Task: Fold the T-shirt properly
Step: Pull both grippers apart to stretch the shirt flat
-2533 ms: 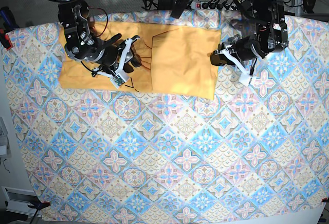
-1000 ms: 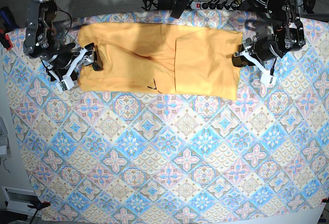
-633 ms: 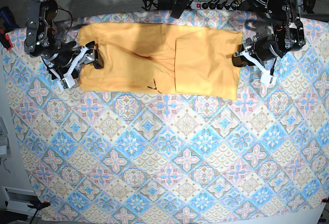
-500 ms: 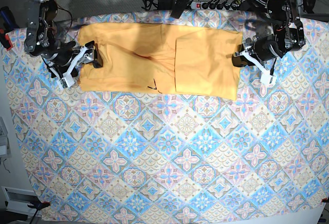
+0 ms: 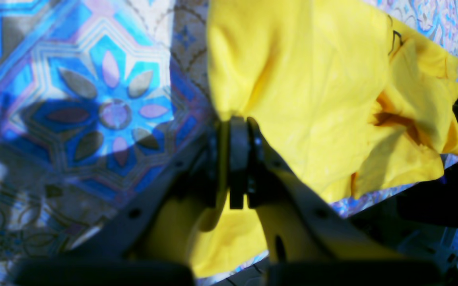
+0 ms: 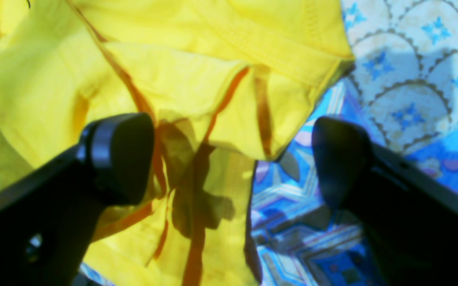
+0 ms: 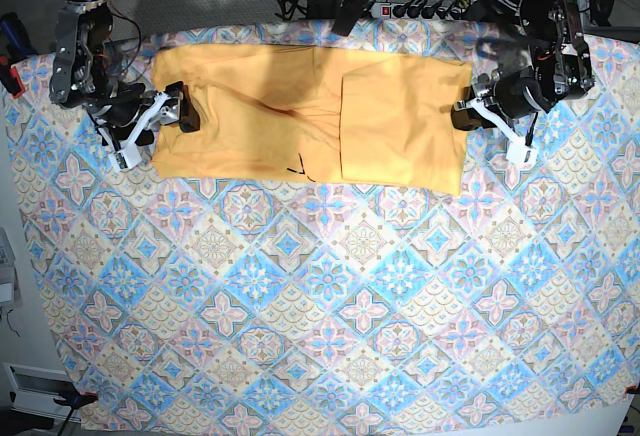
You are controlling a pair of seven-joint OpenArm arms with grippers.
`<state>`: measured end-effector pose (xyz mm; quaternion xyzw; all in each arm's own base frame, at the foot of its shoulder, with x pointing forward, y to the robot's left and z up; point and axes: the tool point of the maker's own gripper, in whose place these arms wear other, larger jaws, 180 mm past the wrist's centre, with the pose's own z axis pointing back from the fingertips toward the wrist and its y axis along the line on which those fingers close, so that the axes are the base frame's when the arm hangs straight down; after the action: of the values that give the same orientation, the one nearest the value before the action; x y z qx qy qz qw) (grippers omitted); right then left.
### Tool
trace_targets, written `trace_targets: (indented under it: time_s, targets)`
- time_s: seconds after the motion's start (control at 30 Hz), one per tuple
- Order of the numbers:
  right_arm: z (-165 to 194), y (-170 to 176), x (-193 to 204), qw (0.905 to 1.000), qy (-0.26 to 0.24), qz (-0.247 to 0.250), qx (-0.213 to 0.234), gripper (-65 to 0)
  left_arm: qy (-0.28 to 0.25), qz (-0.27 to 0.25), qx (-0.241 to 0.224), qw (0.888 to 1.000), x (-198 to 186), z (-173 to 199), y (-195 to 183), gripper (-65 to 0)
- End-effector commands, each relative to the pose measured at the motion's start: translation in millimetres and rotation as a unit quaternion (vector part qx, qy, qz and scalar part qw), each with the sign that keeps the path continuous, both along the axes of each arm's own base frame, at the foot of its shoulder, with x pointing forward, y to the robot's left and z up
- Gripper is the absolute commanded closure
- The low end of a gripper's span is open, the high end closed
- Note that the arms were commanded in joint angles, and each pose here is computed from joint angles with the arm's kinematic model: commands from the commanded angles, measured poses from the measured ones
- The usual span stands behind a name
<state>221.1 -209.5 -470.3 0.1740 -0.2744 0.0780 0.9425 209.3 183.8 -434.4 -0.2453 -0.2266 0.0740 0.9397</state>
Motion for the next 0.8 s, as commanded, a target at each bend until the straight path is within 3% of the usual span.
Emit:
trace_targets:
  time_s: [0.0, 0.13, 0.2, 0.4, 0.63, 0.77]
  targets:
    - [-3, 3, -5, 0.9999, 0.012, 0.007, -0.002, -59.9, -0.023, 0.000, -0.001, 1.000, 10, 10, 1, 0.0]
    - [-7, 22, -9, 0.9993, 0.019, 0.030, 0.006, -59.4, -0.024, 0.000, -0.001, 1.000, 11, 11, 1, 0.0]
    - [-10, 31, -12, 0.9987, 0.024, 0.043, 0.010, -56.1, -0.024, 0.000, -0.001, 1.000, 11, 11, 1, 0.0]
    - [-14, 52, -16, 0.9975, 0.028, 0.059, 0.025, -39.1, -0.024, 0.000, -0.001, 1.000, 11, 11, 1, 0.0]
    - [-18, 54, -20, 0.9972, 0.037, 0.060, 0.027, -23.8, -0.023, 0.000, -0.001, 1.000, 10, 10, 1, 0.0]
    - [-21, 51, -22, 0.9972, 0.043, 0.055, 0.027, -10.5, -0.024, 0.000, -0.001, 1.000, 11, 11, 1, 0.0]
